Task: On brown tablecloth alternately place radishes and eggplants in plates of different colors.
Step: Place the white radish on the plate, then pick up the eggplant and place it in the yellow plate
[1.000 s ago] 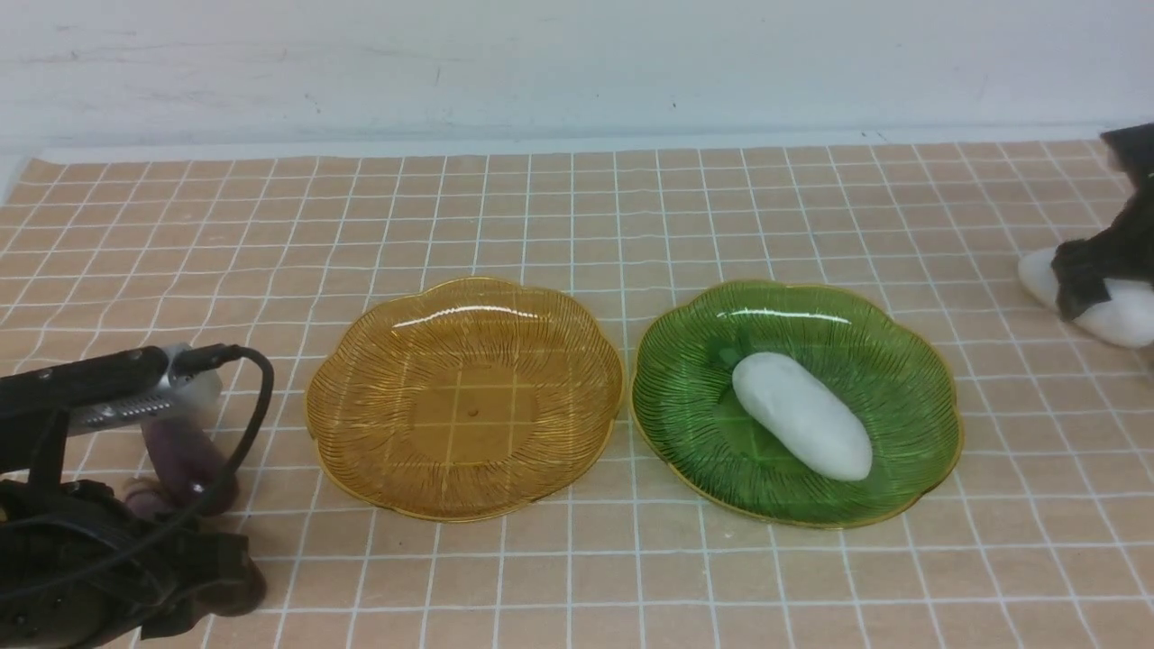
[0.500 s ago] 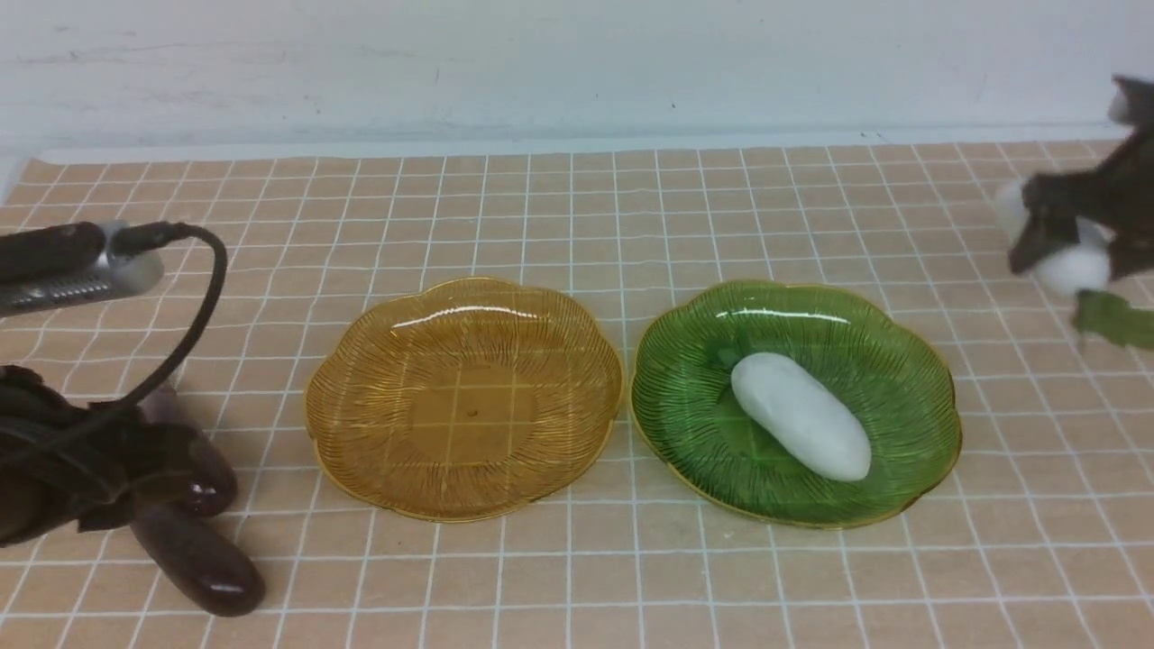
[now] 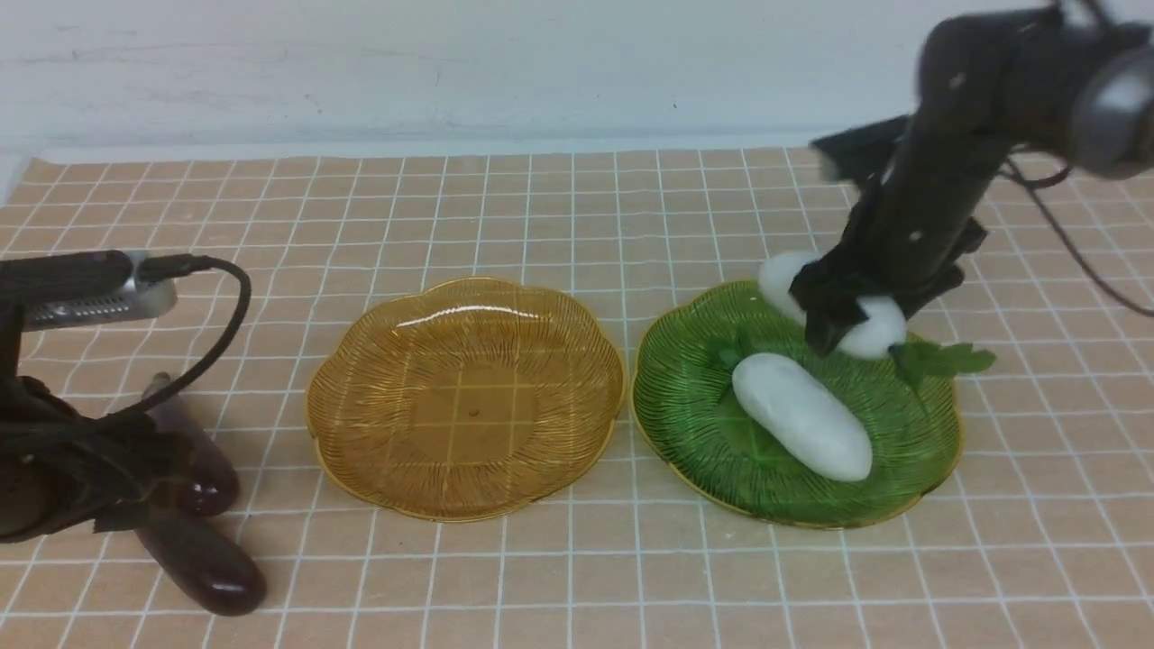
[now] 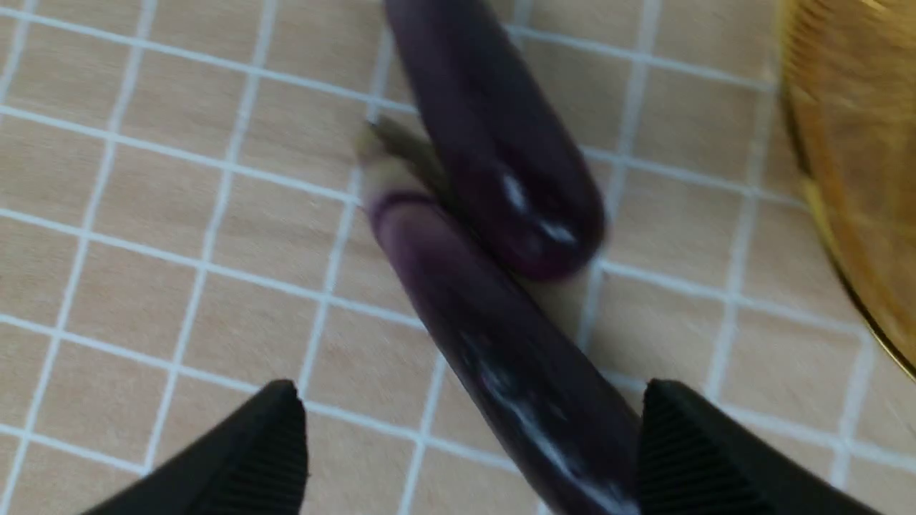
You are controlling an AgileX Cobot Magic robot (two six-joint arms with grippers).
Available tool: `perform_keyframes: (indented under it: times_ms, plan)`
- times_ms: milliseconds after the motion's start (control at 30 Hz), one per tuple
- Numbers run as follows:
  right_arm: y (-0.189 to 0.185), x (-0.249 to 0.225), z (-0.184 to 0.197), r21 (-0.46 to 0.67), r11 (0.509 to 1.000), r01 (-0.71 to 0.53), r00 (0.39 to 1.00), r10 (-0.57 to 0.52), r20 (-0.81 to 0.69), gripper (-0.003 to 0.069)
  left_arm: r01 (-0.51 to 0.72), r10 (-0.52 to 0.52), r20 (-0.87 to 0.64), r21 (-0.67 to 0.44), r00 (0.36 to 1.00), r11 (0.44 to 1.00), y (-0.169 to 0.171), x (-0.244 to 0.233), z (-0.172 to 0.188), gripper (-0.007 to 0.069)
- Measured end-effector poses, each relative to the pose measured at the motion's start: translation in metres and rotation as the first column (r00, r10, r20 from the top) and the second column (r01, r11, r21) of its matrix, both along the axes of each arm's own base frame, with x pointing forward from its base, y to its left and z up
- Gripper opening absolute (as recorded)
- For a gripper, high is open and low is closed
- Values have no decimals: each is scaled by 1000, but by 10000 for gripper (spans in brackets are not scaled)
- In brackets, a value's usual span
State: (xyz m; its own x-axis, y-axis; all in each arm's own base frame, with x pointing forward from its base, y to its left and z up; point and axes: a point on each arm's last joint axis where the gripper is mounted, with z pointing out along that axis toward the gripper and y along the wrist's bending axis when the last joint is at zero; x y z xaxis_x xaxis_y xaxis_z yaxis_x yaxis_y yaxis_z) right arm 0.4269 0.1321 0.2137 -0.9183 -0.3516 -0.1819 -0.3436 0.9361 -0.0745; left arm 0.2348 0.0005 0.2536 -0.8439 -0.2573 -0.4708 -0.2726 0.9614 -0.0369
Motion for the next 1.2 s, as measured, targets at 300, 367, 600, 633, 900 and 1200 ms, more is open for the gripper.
perform_keyframes:
  times_ms: [300, 367, 600, 633, 900, 1200]
  plan:
    - [-4, -27, 37, 73, 997, 36, 999, -38, 35, 685, -131, 133, -85, 24, 987, 991, 5, 23, -37, 567]
    - [-5, -42, 51, 121, 992, 44, 998, -49, 34, 671, -155, 156, -86, 9, 984, 988, 4, 29, -44, 567]
    - [-8, -64, 68, 169, 985, 47, 998, -52, 27, 625, -246, 245, -24, -57, 969, 968, 11, 62, -52, 567]
    - [-8, -65, 69, 170, 984, 47, 998, -52, 27, 615, -251, 250, -21, -58, 968, 966, 12, 67, -52, 567]
    - [-8, -66, 68, 168, 985, 38, 999, -43, 25, 571, -264, 264, -15, -71, 964, 962, 19, 99, -73, 567]
    - [-8, -66, 68, 168, 985, 38, 999, -43, 25, 568, -245, 242, -48, -76, 969, 967, 18, 116, -111, 531]
